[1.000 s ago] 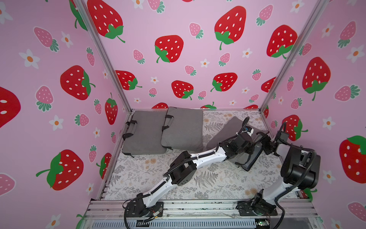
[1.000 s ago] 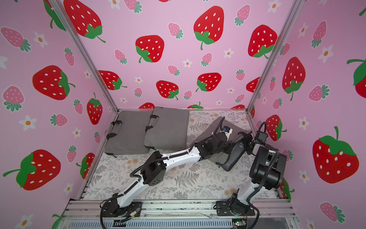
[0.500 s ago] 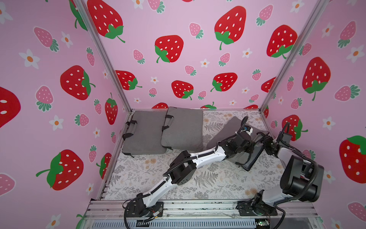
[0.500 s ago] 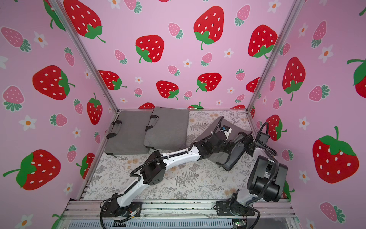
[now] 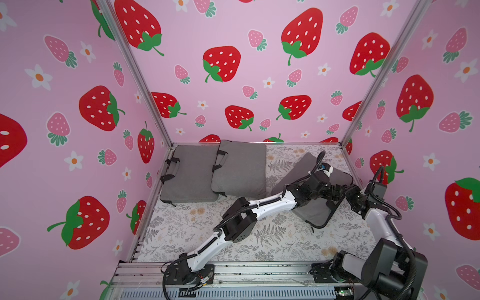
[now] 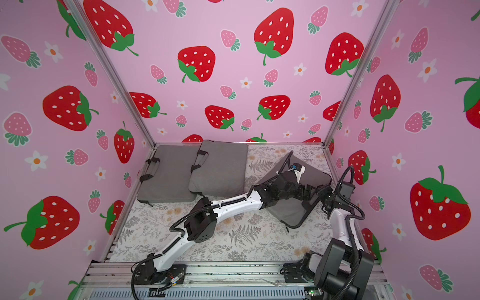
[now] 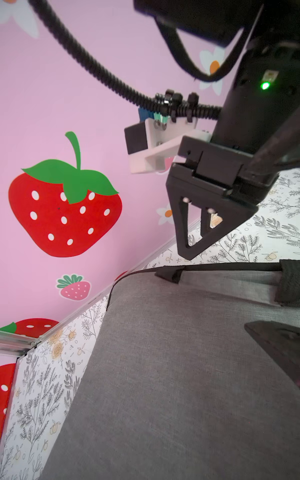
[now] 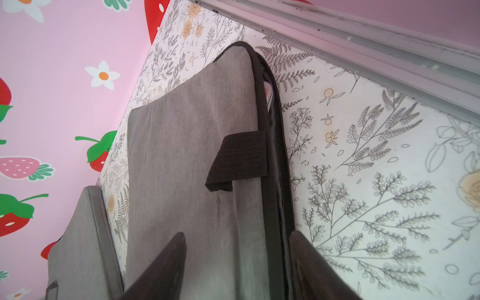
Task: Put the mouse into the laptop bag
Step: Close the zippered laptop bag at the center of the board, then move the zippered laptop bag to the center of the board.
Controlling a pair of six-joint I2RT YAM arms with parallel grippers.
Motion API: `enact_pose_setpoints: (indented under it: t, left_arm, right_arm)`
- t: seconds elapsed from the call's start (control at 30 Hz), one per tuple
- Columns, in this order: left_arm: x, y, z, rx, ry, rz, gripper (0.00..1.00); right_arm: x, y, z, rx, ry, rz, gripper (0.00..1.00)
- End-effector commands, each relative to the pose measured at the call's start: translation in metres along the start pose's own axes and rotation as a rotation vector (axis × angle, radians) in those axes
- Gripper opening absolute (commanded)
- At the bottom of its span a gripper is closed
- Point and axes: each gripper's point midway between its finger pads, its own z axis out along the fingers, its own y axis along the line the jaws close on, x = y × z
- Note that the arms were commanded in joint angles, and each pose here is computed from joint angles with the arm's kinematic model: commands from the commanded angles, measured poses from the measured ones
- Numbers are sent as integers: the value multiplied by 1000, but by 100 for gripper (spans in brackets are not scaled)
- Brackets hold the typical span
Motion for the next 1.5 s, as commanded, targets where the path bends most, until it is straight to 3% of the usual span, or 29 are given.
enact_pose_setpoints:
  t: [0.0,0.13,0.33,0.47,0.57,0.93,1.03,1.3,1.47]
  left_arm:
    - [-30,-16,-24,1,-69,6,90]
    - [-28,9,-60,-131,-129,-6,89]
    - [-18,80,-155,-442,-325,-116,90]
    - [11,130,-216,-594,-446,-330,90]
    - [32,150,-245,-618,-498,-466,91]
    - [45,159,-241,-605,-448,-518,92]
    - [45,161,-242,-589,-448,-534,92]
    - [37,162,-273,-589,-498,-536,92]
    - [37,163,-301,-582,-536,-544,92]
  right_arm:
    - [22,10,-9,-16,37,-79,66]
    - [48,25,-5,-16,85,-164,67]
    - [81,14,13,13,138,-190,66]
    - [97,6,27,38,183,-197,65]
    - [108,5,37,46,213,-209,64]
    - [139,49,99,39,374,-320,60]
    - [135,63,103,63,371,-384,60]
    - [117,70,46,125,251,-508,65]
    - [144,75,-9,97,190,-609,68]
